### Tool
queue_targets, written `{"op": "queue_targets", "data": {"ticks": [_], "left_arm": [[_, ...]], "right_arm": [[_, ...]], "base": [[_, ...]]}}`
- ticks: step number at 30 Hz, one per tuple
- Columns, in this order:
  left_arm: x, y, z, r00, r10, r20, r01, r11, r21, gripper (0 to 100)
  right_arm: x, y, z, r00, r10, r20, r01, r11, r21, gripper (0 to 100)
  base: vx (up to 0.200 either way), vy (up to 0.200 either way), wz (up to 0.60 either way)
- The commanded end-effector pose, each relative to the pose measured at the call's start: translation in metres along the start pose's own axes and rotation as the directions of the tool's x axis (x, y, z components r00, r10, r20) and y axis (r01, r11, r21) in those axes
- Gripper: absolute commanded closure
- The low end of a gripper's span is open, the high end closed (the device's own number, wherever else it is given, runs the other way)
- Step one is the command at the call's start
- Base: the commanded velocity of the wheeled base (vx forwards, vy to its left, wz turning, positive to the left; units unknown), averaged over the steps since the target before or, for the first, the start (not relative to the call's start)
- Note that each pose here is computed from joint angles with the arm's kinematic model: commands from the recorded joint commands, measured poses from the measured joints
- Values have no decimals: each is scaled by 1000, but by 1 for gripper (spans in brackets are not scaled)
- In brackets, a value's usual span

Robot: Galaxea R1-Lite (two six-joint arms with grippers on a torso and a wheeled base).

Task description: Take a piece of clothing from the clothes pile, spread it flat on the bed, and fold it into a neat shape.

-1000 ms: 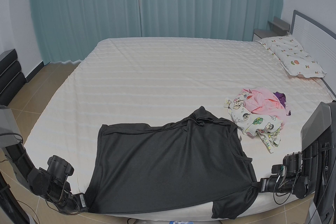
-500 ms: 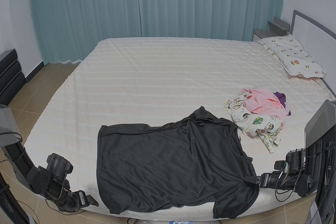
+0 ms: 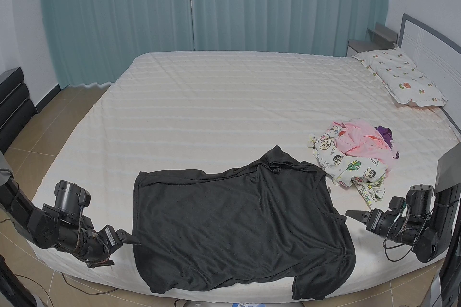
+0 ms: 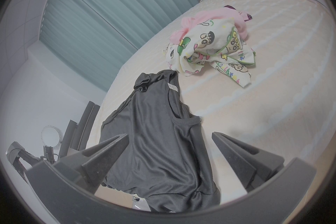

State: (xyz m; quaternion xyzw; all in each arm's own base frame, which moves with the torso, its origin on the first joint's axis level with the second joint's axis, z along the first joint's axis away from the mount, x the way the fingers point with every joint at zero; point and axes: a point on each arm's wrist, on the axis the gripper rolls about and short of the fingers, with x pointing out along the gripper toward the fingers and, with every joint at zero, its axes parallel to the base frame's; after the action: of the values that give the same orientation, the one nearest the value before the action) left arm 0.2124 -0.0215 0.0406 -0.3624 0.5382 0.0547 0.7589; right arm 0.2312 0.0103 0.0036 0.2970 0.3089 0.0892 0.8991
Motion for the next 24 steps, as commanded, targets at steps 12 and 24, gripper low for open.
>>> {"op": "queue_targets", "data": {"ticks": [12,24], "left_arm": [[2,6,-4,999,13,-30,-14,1000,-14,0],[5,3,0,1000,10,-22,-11,1000,-27,0]], "right_arm": [[0,3,0,1000,15,5,-15,1000,-10,0],[1,4,-2,1000,18,-2,-18,1000,-12,0]], "base": [[-17,0,0],[-83,0,0]]}}
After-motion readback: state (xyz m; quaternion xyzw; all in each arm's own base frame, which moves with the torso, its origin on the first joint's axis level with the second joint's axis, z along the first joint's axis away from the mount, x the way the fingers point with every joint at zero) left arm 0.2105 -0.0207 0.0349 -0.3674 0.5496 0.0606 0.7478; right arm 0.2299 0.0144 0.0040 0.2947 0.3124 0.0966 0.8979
